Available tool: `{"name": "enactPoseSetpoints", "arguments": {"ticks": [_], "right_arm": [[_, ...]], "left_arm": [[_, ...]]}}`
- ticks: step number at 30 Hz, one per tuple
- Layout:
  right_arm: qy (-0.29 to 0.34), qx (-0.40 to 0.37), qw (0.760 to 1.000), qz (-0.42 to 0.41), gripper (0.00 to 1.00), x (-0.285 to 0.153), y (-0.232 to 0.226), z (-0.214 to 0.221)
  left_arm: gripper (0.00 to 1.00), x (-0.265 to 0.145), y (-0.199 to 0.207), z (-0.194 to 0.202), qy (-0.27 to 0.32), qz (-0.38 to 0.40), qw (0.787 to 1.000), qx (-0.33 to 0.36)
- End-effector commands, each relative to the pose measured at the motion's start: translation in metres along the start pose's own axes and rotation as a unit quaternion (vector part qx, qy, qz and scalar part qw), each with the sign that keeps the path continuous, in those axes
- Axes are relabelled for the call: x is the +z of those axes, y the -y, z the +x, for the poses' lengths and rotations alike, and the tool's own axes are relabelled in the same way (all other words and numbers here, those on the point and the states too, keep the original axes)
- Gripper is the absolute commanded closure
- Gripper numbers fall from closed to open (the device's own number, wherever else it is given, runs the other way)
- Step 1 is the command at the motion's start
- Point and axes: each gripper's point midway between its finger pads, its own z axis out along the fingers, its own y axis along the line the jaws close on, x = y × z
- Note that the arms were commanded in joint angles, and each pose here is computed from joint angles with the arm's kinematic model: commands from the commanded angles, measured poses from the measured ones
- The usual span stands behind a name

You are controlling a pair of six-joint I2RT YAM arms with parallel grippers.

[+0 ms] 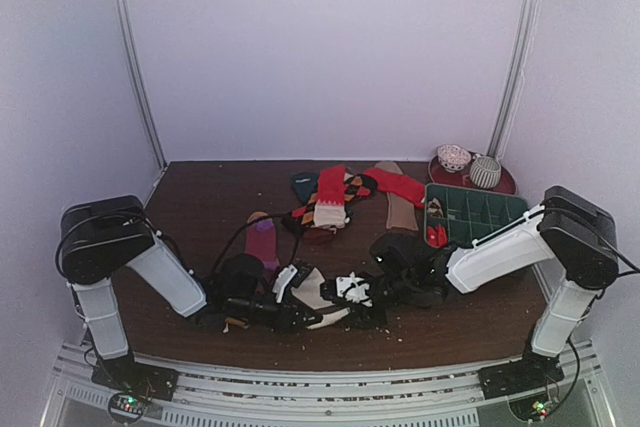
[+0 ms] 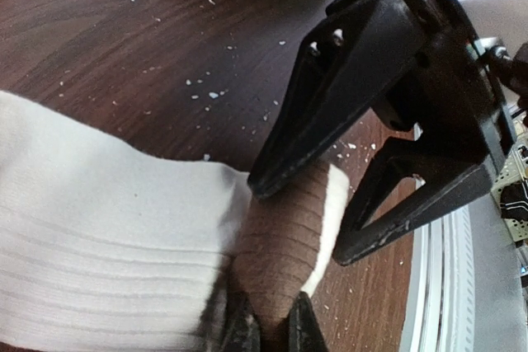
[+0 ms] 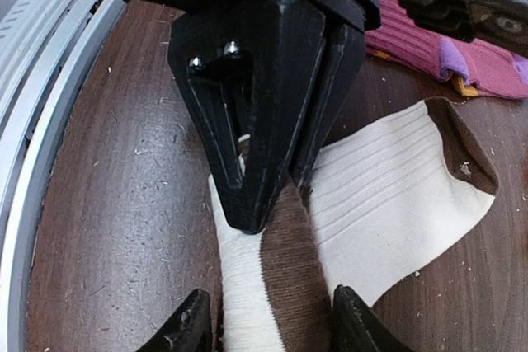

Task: Roll the socks
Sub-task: Roll a pair of socks at the center of the board.

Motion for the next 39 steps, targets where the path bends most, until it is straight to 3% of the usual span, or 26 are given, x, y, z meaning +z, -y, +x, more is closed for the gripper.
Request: {"name": "enactPoseSetpoints", "arguments": {"ticks": [1,6,10,11,13,14,18,23,26,31,39], "right_arm": [[-0.009,-0.006,1.000,0.001,0.52,0.009,0.000,0.007],[-0.034,0.037,0.999,-0.012,0.75,0.016,-0.002,0.016],[-0.054,0.095,0.993,-0.045,0.80,0.017,-0.010,0.017],[-0.063,0.117,0.990,-0.056,0.81,0.017,-0.013,0.017],[-0.085,0.164,0.979,-0.081,0.81,0.016,-0.022,0.019],[-0.100,0.189,0.972,-0.093,0.81,0.014,-0.027,0.022],[-0.171,0.283,0.934,-0.138,0.80,0.005,-0.050,0.036],[-0.211,0.380,0.885,-0.167,0.79,0.007,-0.062,0.039],[-0.241,0.422,0.856,-0.178,0.80,0.015,-0.065,0.044],[-0.269,0.450,0.827,-0.204,0.80,0.026,-0.072,0.051],[-0.288,0.463,0.810,-0.217,0.80,0.031,-0.070,0.066]], "left_arm": [[1.00,-0.031,-0.038,0.146,-0.234,-0.085,0.959,-0.134],[1.00,-0.033,-0.037,0.147,-0.235,-0.086,0.959,-0.132],[1.00,-0.032,-0.043,0.136,-0.225,-0.105,0.963,-0.103],[0.95,-0.031,-0.044,0.127,-0.215,-0.112,0.966,-0.087],[0.67,-0.033,-0.044,0.098,-0.182,-0.134,0.973,-0.041],[0.59,-0.037,-0.044,0.081,-0.161,-0.147,0.976,-0.014],[0.44,-0.065,-0.034,0.010,-0.055,-0.199,0.975,0.086],[0.36,-0.099,0.017,-0.039,0.081,-0.160,0.963,0.199],[0.35,-0.102,0.045,-0.043,0.120,-0.118,0.951,0.258],[0.35,-0.073,0.057,-0.034,0.101,-0.085,0.946,0.298],[0.36,-0.037,0.054,-0.010,0.067,-0.052,0.949,0.303]]}}
